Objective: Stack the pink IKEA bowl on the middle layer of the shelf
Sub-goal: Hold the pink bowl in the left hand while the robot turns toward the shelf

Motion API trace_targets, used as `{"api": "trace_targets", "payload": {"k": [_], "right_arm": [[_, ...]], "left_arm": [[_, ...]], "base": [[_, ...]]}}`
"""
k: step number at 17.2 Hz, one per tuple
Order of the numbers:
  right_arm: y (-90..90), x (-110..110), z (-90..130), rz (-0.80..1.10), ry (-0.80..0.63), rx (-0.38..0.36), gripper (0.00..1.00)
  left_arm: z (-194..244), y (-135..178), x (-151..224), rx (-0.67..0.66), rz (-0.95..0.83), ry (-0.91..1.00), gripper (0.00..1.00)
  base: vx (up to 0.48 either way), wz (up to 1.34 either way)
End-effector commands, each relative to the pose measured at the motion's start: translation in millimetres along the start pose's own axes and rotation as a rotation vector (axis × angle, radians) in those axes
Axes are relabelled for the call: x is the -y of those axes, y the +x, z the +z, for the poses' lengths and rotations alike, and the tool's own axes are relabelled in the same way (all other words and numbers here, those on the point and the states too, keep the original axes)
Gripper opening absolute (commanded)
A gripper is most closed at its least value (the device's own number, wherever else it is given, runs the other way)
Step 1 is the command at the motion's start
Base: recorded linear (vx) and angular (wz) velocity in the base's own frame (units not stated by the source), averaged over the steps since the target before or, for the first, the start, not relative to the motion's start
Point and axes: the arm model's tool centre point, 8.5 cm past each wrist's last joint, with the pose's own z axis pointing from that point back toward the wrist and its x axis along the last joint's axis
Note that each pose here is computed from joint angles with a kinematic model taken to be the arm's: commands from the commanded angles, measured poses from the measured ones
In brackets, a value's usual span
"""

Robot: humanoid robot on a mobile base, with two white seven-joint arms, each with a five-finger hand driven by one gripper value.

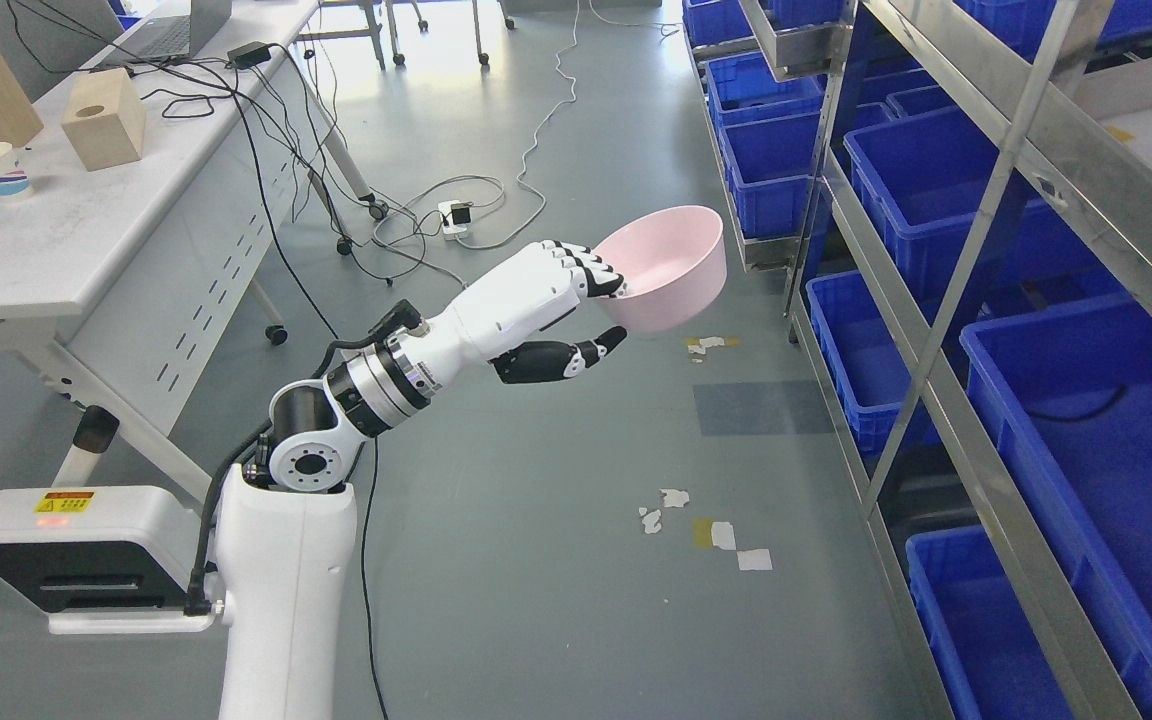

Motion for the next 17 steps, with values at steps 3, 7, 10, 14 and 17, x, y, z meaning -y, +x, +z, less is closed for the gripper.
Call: {"api": "trace_targets", "payload": {"k": [3, 7, 10, 14, 17], "right_arm": [[2.8, 11.5, -0.5, 0.001, -0.020, 0.013, 1.00], [2.8, 11.4, -0.5, 0.001, -0.018, 0.013, 1.00], [1.8, 11.3, -0.4, 0.001, -0.018, 0.011, 1.00], [1.8, 11.3, -0.4, 0.001, -0.018, 0.011, 1.00], [1.8, 11.3, -0.4, 0.001, -0.018, 0.011, 1.00]], "left_arm": [[3.8, -1.8, -1.6, -0.005, -0.011, -0.012, 0.06], [3.5, -2.1, -3.0, -0.006, -0.014, -0.011, 0.06], [2.2, -2.0, -5.4, -0.003, -0.019, -0.009, 0.06], [-0.4, -1.7, -9.3, 0.003, -0.027, -0.006, 0.06], [-2.0, -1.7, -11.1, 0.006, -0.031, -0.005, 0.06]], "base": [[0.375, 0.09], [0.318, 0.14], [0.332, 0.14], [0.353, 0.09], [0.341, 0.11]]}}
